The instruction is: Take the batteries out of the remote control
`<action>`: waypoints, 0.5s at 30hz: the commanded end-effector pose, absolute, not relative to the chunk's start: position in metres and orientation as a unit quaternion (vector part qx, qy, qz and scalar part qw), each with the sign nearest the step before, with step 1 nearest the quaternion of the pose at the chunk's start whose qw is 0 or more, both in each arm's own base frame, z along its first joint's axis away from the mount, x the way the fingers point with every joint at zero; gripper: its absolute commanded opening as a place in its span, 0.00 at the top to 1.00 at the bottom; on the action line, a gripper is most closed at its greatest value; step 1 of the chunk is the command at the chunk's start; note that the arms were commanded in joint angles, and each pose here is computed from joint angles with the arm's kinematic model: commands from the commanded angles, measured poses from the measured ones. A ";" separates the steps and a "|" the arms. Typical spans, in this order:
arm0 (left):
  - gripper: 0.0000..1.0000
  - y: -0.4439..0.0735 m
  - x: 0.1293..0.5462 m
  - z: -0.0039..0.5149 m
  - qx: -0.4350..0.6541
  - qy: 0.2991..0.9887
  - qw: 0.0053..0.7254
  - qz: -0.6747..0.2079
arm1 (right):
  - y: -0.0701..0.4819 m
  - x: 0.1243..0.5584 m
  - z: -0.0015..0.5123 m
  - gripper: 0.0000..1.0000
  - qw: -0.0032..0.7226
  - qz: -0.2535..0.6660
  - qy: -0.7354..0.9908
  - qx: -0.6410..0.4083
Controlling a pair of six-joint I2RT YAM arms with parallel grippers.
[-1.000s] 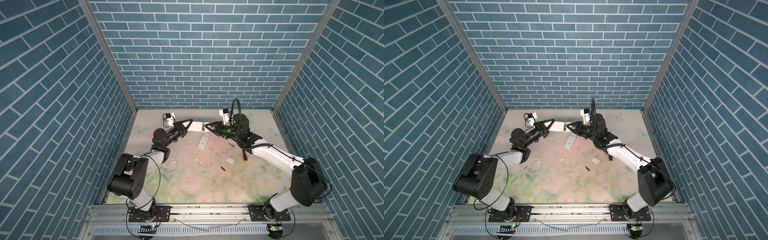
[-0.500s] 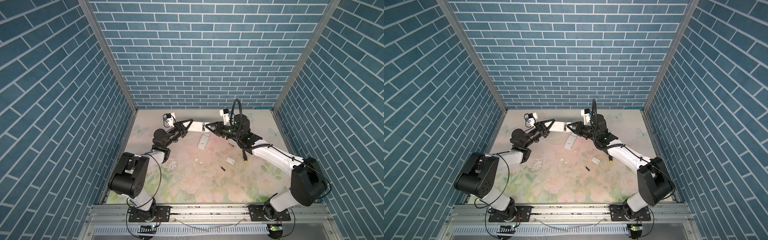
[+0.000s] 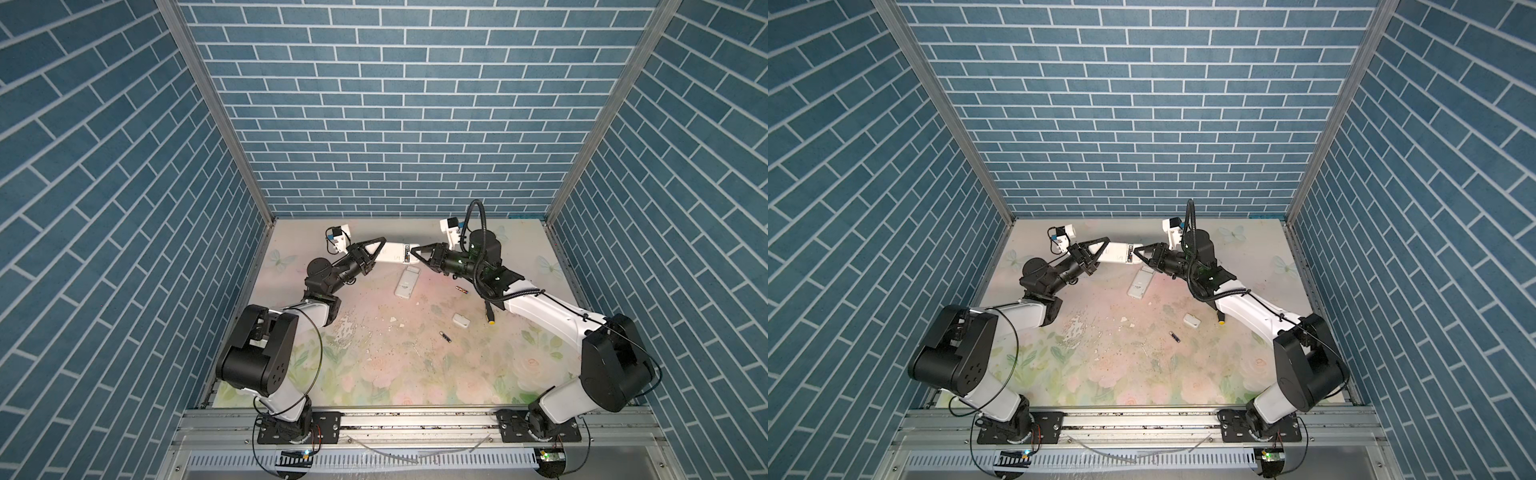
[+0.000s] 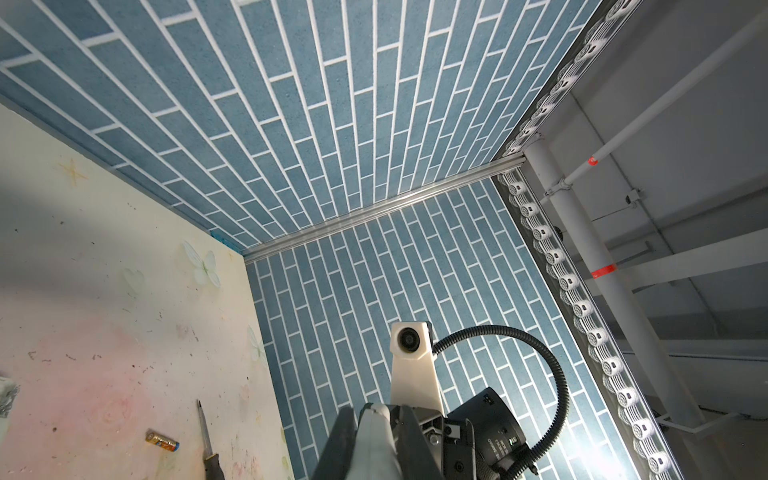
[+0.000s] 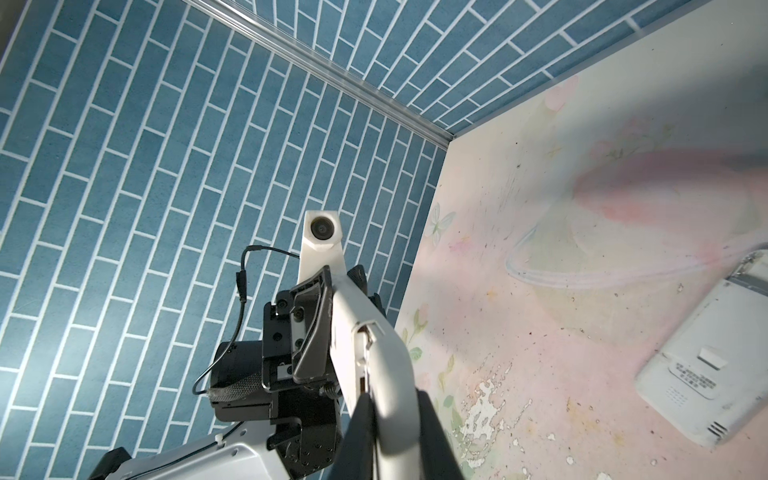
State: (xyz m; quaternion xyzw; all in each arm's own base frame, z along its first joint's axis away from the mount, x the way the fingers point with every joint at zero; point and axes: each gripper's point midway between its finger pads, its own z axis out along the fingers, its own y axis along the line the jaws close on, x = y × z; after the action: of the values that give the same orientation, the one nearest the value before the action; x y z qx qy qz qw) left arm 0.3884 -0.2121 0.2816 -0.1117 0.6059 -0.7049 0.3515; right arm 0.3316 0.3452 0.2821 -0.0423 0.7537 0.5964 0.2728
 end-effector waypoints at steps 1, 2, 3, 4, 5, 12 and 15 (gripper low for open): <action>1.00 -0.214 0.391 0.258 -0.118 0.631 0.337 -0.689 | 0.351 0.323 0.316 0.97 0.301 0.645 0.697 -0.089; 1.00 -0.213 0.391 0.258 -0.118 0.631 0.337 -0.689 | 0.351 0.322 0.316 0.98 0.302 0.648 0.694 -0.091; 1.00 -0.213 0.391 0.258 -0.117 0.631 0.337 -0.689 | 0.352 0.322 0.316 0.98 0.301 0.650 0.692 -0.094; 1.00 -0.213 0.391 0.259 -0.117 0.631 0.337 -0.689 | 0.352 0.322 0.316 0.99 0.302 0.651 0.690 -0.095; 1.00 -0.213 0.391 0.258 -0.118 0.631 0.337 -0.689 | 0.352 0.322 0.316 0.99 0.301 0.652 0.689 -0.096; 1.00 -0.208 0.392 0.259 -0.121 0.630 0.340 -0.687 | 0.349 0.321 0.315 1.00 0.303 0.655 0.685 -0.098; 1.00 -0.207 0.393 0.261 -0.120 0.629 0.342 -0.687 | 0.346 0.320 0.318 1.00 0.309 0.657 0.681 -0.098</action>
State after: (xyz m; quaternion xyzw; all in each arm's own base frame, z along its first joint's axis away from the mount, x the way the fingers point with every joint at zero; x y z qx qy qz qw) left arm 0.3905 -0.2075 0.2817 -0.1136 0.6057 -0.7033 0.3544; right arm 0.3331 0.3480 0.2816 -0.0536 0.7303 0.6238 0.2731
